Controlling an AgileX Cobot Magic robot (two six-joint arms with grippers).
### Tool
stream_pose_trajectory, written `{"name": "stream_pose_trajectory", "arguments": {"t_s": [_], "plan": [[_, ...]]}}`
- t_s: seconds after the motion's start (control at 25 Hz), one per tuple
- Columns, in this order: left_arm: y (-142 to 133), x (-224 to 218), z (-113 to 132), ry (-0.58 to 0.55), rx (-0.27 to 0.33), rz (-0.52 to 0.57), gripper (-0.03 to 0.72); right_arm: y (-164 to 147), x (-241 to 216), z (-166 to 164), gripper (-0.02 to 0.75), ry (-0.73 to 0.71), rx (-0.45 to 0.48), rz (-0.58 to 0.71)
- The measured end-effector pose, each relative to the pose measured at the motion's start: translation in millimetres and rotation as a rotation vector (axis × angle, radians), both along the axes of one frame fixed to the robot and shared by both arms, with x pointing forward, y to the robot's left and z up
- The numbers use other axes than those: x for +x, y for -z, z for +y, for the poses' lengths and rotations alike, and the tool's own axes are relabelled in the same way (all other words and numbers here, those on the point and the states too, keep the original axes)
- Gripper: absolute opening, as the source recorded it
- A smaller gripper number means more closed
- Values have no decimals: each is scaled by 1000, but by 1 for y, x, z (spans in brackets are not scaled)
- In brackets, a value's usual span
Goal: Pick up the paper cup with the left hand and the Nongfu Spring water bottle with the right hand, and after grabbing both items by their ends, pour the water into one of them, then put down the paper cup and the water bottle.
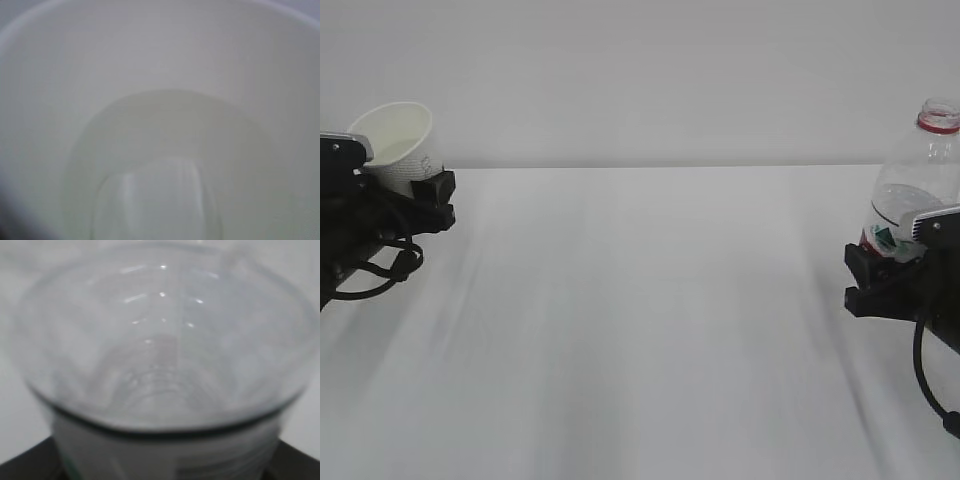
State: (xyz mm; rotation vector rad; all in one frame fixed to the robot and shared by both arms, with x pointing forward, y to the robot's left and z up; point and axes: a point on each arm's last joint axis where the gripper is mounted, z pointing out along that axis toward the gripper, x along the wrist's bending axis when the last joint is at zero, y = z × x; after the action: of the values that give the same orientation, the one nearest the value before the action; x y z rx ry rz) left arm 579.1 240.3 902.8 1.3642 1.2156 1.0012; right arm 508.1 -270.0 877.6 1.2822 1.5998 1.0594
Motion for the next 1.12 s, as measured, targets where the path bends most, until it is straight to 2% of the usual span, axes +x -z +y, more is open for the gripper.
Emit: {"name": "stream_pose_trajectory", "arguments": {"t_s": [0.32,0.92,1.12], "plan": [[20,1,2,-23,-1,26,533,0,0,0,449,6,1,0],[61,-3,3,-24,22,138,532,0,0,0,449,6,1,0],[64,-2,2,-24,21,128,543,0,0,0,449,6,1,0]]}}
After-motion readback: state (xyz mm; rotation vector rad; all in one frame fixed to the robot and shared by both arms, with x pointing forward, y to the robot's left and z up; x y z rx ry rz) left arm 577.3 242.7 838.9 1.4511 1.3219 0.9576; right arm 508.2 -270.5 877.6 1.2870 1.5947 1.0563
